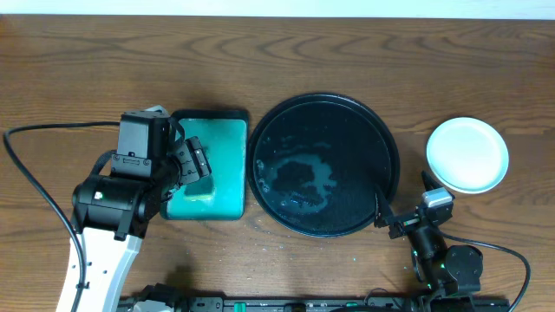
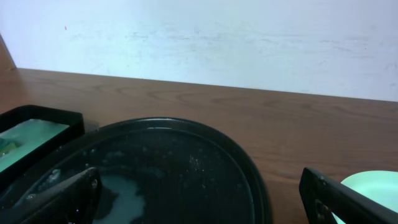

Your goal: Clean dirty plates on tray and stack at the side

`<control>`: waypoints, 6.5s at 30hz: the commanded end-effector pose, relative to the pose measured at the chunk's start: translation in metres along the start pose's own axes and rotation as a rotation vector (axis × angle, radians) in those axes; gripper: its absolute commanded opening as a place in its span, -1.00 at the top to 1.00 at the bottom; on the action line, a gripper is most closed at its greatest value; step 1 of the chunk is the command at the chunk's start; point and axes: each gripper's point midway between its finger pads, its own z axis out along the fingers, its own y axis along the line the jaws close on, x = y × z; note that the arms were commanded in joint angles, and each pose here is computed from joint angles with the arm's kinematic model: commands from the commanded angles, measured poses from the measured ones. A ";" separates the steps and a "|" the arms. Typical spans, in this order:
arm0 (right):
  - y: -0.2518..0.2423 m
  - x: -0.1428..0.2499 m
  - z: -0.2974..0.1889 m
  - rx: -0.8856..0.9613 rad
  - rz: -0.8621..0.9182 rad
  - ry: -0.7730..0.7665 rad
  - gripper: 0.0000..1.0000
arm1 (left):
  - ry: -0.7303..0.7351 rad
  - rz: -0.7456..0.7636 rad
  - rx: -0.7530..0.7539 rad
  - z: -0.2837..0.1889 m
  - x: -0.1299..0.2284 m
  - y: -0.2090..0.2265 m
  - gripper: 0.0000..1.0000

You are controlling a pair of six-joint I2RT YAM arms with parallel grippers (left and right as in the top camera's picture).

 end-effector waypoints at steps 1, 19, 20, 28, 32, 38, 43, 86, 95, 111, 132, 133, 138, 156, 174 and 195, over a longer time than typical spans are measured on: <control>-0.003 0.000 -0.001 0.014 0.017 -0.004 -0.98 | -0.016 0.004 0.005 -0.005 -0.005 -0.001 -0.66; -0.003 0.000 -0.001 0.014 0.017 -0.004 -0.99 | -0.570 0.022 0.137 -0.040 -0.008 0.025 -0.66; -0.003 0.000 -0.001 0.014 0.017 -0.004 -0.99 | -0.613 0.027 0.149 -0.041 -0.005 0.027 -0.66; -0.003 0.000 -0.001 0.014 0.017 -0.004 -0.99 | -0.816 -0.012 0.196 -0.031 0.020 0.051 -0.66; -0.003 0.000 -0.001 0.014 0.017 -0.004 -0.99 | -0.842 -0.022 0.193 -0.017 0.029 0.058 -0.66; -0.003 0.000 -0.001 0.014 0.017 -0.004 -0.98 | -0.843 -0.013 0.187 0.011 0.033 0.061 -0.66; -0.003 0.000 -0.001 0.014 0.017 -0.004 -0.99 | -0.821 -0.029 0.195 0.045 0.044 0.065 -0.66; -0.003 0.000 -0.001 0.014 0.017 -0.004 -0.99 | -0.820 -0.027 0.204 0.045 0.044 0.064 -0.66; -0.003 0.000 -0.001 0.014 0.017 -0.004 -0.99 | -0.820 -0.027 0.204 0.045 0.044 0.064 -0.66; -0.003 0.000 -0.001 0.014 0.017 -0.004 -0.99 | -0.820 -0.027 0.203 0.045 0.044 0.064 -0.66; -0.003 0.000 -0.001 0.014 0.017 -0.004 -0.99 | -0.820 -0.027 0.203 0.045 0.044 0.064 -0.67; -0.003 0.000 -0.001 0.014 0.017 -0.004 -0.99 | -0.820 -0.027 0.204 0.045 0.044 0.064 -0.66; -0.003 0.000 -0.001 0.014 0.017 -0.004 -0.98 | -0.820 -0.027 0.204 0.045 0.044 0.064 -0.66; -0.003 0.000 -0.001 0.014 0.017 -0.004 -0.98 | -0.820 -0.027 0.204 0.045 0.044 0.064 -0.66; -0.003 0.000 -0.001 0.014 0.017 -0.004 -0.98 | -0.820 -0.027 0.204 0.045 0.044 0.064 -0.66; -0.003 0.000 -0.001 0.014 0.017 -0.004 -0.98 | -0.820 -0.027 0.204 0.045 0.044 0.064 -0.66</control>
